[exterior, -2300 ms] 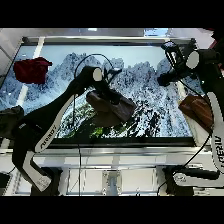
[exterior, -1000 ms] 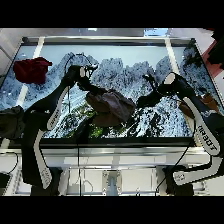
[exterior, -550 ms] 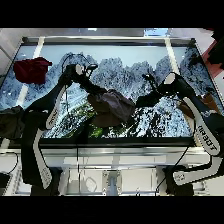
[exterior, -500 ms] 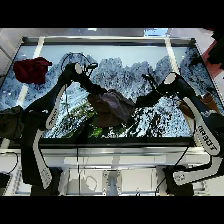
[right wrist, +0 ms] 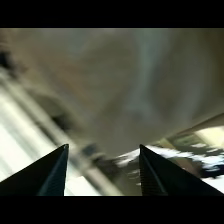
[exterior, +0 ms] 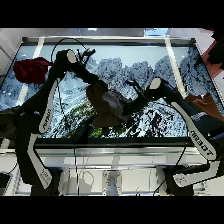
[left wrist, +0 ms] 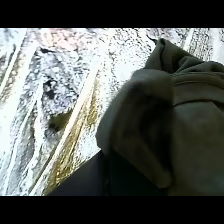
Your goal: Fold the shirts.
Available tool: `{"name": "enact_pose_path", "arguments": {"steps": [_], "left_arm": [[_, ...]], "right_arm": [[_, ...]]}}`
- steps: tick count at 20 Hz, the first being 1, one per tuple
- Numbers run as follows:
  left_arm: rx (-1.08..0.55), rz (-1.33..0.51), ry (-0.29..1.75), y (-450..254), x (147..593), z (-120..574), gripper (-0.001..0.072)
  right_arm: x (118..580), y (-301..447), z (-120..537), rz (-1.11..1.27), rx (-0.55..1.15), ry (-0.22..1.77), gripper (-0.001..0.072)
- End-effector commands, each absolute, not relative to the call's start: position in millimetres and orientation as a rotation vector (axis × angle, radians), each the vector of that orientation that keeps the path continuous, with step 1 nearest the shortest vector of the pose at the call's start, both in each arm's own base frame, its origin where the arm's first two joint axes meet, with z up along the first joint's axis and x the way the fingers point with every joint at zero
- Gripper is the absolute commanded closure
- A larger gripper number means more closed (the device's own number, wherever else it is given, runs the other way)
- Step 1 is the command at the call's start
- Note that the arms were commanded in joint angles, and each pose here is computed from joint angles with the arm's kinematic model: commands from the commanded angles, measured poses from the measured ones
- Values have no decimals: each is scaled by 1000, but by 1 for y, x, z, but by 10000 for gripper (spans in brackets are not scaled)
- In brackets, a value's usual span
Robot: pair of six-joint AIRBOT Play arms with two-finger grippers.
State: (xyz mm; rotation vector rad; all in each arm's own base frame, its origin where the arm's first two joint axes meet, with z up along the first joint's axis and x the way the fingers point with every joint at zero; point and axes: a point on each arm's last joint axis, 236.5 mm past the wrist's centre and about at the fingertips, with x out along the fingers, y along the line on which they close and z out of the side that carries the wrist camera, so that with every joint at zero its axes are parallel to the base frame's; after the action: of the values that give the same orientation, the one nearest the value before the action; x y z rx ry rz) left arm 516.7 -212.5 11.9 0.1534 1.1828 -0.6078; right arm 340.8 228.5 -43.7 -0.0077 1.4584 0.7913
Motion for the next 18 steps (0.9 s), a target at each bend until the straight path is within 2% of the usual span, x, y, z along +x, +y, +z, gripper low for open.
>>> {"name": "enact_pose_path", "arguments": {"steps": [1, 3, 5, 7, 10, 12, 14, 15, 18], "left_arm": [[183, -474, 1189, -185, 519, 26, 695], [182, -431, 1181, -177, 522, 31, 695], [187, -427, 1176, -176, 523, 33, 694], [186, -426, 1172, -176, 523, 33, 694], [187, -427, 1176, -176, 522, 33, 695], [187, -427, 1182, -175, 521, 33, 694], [188, -427, 1182, -175, 521, 33, 694], [188, -427, 1182, -175, 521, 33, 695], [188, -427, 1183, -175, 521, 32, 695]], "right_arm": [[391, 184, -68, 469, -226, 1334, 195], [415, 154, -67, 313, -230, 1288, 195], [423, 145, -66, 280, -161, 1276, 196], [424, 149, -67, 293, -20, 1297, 204], [427, 179, -68, 442, 265, 1314, 233], [435, 178, -73, 439, 374, 1310, 233], [437, 169, -82, 418, 385, 1323, 250], [436, 169, -86, 416, 380, 1332, 282], [434, 163, -98, 403, 347, 1356, 283]]}}
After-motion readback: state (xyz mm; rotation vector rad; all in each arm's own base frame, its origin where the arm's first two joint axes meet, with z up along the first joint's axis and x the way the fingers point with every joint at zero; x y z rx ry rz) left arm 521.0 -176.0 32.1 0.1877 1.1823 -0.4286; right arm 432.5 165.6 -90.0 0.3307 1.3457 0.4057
